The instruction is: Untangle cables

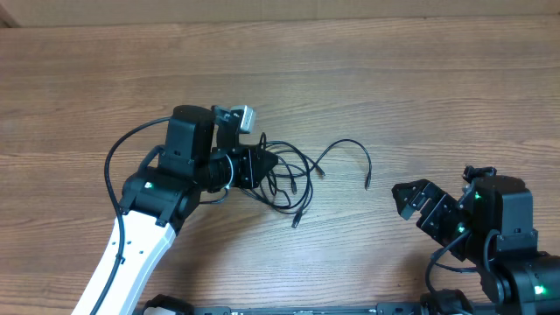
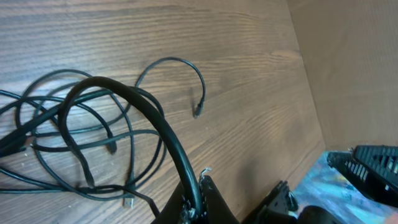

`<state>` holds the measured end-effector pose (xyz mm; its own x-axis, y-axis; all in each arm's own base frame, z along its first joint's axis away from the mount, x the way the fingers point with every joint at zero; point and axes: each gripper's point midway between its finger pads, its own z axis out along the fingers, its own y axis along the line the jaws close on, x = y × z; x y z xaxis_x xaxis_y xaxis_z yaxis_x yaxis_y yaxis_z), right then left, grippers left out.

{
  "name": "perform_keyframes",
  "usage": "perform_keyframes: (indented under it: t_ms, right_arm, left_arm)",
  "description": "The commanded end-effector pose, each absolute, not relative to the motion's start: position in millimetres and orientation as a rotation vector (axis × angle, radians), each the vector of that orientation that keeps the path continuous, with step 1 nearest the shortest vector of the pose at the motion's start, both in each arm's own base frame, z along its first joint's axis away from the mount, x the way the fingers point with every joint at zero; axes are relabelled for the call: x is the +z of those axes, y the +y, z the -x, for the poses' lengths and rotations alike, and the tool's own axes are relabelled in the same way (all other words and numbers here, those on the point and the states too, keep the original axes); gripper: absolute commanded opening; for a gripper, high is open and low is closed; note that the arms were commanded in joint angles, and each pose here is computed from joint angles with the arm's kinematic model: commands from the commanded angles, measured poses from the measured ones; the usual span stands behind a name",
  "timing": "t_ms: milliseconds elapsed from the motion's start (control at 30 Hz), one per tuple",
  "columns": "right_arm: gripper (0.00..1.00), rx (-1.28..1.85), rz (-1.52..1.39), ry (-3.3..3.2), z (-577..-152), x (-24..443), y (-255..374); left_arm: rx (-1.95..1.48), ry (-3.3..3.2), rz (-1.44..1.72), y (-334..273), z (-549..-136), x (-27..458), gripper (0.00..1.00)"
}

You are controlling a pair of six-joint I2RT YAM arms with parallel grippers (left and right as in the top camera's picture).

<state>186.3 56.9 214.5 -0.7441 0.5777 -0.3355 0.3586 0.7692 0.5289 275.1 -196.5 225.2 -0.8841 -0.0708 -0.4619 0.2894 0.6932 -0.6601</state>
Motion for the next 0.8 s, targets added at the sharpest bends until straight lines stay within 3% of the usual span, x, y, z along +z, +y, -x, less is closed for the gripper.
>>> perform_keyframes:
  t_ms: [0,767]
  right_arm:
    - [1.00,0.590,-0.705,2.450,-188.3,219.3,54.0]
    - [1.00,0.636,-0.660,2.362,-205.7,235.2,57.7]
  left_arm:
    - [-1.108,2.463,-0.183,-201.3,-269.0,225.3,0.04]
    - [-1.175,2.444,-0.380,-209.3,-250.1,226.4,0.04]
